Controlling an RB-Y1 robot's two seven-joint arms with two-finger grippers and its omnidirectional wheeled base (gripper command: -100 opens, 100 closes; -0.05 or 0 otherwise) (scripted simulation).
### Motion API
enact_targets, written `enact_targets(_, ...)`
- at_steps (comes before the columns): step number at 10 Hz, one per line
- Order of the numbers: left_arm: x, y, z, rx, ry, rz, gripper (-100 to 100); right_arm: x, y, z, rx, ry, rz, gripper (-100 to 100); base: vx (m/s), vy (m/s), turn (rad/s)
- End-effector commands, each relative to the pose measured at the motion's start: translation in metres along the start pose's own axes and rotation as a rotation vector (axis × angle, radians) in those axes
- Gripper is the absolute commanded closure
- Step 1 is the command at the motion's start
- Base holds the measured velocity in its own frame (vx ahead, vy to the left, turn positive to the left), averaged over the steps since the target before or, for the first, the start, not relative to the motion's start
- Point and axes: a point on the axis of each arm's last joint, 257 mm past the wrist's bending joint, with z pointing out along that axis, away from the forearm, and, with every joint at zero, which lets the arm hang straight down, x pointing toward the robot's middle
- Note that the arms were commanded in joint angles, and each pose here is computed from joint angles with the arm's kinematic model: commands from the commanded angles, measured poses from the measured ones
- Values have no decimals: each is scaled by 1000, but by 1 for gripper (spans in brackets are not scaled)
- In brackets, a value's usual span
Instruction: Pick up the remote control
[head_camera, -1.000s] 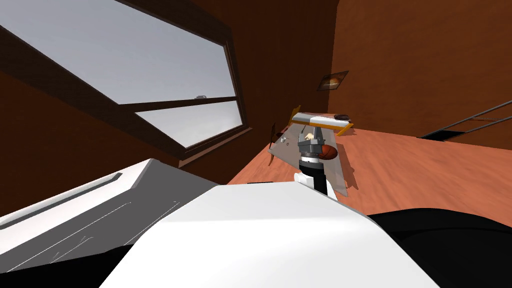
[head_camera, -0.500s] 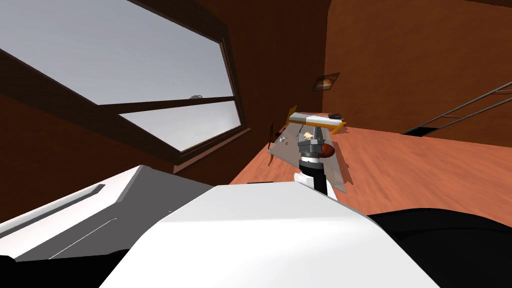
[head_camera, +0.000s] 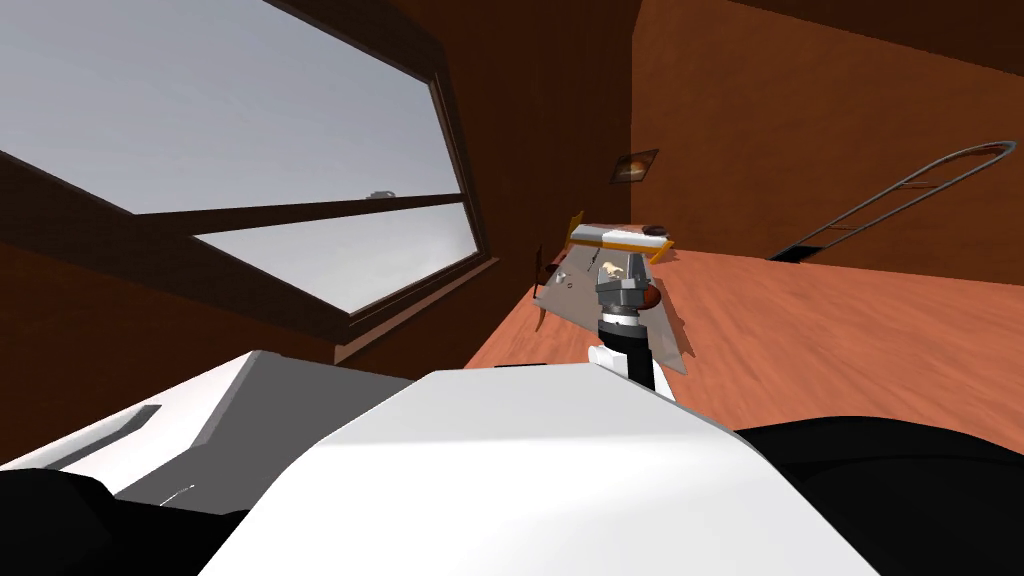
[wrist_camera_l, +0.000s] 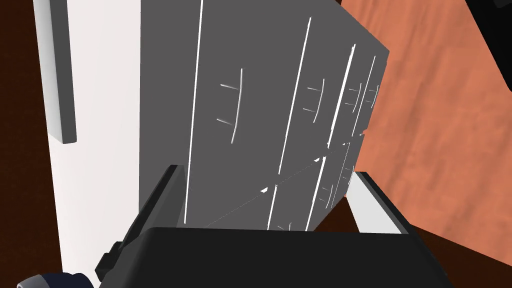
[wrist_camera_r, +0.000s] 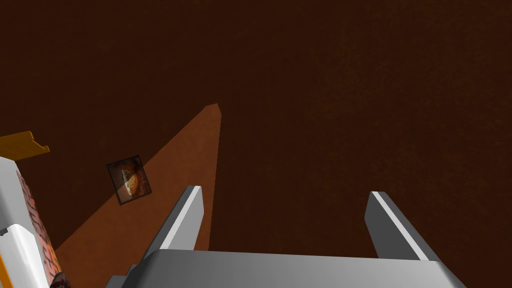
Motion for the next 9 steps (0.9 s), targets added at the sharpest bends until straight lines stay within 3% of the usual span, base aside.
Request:
enact_targets(1,-10,-10,-16,-43,-58,-16,-100,0,0,0,0,0,0,0,64,145,-210)
enact_targets(3,-10,-10,-16,-42,-58,-51,-100,0,0,0,0,0,0,0,24,84,-57)
enact_targets(4,-15,-16,-26,-85,-103,-62,-100,0,0,0,0,0,0,0,28,79,-173)
enact_targets(7,-18,-22,-33,-129,-144,-102,-100,0,0,0,0,0,0,0,41,129,-148)
enact_targets(8,-20,-26,-37,-181,-178,-108,-100,0,0,0,0,0,0,0,74,162,-201)
enact_targets(9,-20,-26,-37,-180,-179,-121,-100,0,0,0,0,0,0,0,61,135,-109)
